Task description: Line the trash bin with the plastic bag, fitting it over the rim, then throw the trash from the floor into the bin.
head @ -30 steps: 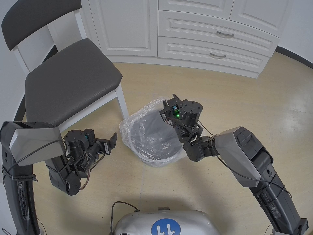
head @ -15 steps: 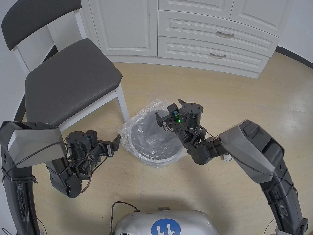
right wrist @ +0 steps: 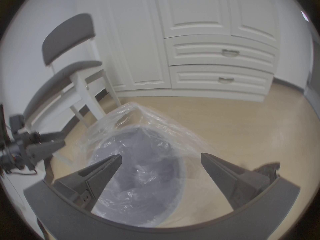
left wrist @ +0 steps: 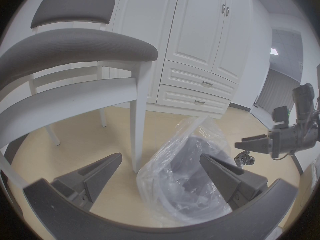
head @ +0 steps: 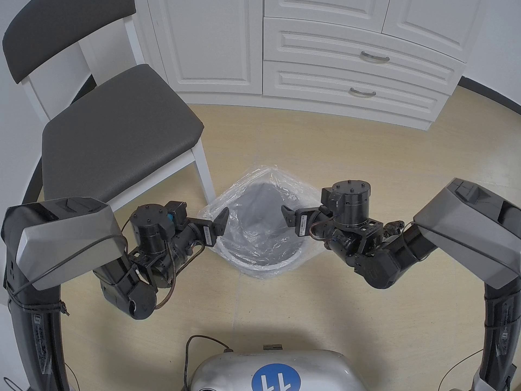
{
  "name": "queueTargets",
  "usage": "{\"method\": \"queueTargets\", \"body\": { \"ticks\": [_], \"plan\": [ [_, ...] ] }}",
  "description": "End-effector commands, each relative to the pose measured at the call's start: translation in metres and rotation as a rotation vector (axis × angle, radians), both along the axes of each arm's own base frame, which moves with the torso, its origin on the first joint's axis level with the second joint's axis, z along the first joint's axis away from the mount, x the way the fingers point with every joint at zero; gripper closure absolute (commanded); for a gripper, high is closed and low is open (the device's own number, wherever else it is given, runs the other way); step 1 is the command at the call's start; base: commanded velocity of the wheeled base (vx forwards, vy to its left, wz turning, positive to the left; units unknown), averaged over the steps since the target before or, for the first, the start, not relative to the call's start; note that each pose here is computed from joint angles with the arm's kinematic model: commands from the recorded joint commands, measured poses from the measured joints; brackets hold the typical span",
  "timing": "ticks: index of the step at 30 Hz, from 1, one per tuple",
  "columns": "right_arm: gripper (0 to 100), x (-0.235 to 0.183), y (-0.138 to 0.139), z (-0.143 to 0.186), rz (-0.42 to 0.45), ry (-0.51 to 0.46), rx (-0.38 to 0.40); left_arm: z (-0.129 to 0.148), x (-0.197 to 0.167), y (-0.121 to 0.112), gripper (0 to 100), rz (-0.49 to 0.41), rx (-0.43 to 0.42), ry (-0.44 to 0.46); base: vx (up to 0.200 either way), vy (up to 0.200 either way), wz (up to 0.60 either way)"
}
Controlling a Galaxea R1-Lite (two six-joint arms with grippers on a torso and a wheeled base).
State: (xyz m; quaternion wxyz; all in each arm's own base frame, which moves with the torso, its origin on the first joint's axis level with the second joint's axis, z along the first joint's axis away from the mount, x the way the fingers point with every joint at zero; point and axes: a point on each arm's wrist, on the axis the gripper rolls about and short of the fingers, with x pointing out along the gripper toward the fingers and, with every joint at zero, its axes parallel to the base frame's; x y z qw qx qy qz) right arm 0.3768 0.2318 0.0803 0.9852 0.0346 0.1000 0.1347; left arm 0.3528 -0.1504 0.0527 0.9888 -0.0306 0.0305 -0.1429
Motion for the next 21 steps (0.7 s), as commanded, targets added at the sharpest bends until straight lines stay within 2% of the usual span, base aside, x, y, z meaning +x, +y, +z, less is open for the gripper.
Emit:
{"method": "queueTargets", "body": {
  "ticks": [1,7,10,21],
  "plan": [
    [0,-0.008,-0.025,0.016,-0.061,0.027,0.093,-0.005,0.022,-0.009,0,-0.034,-0.006,0.018,0.000,0.000,0.00],
    [0,0.005,-0.027,-0.001,-0.091,0.050,0.104,-0.008,0.032,-0.006,0,-0.056,-0.008,0.016,0.000,0.000,0.00],
    [0,0.021,-0.025,-0.003,-0.132,0.022,0.125,-0.009,0.043,-0.002,0,-0.049,-0.003,0.027,0.000,0.000,0.00],
    [0,0.032,-0.026,-0.018,-0.150,0.032,0.116,-0.021,0.053,-0.005,0,-0.044,0.018,0.062,0.000,0.000,0.00]
  ]
}}
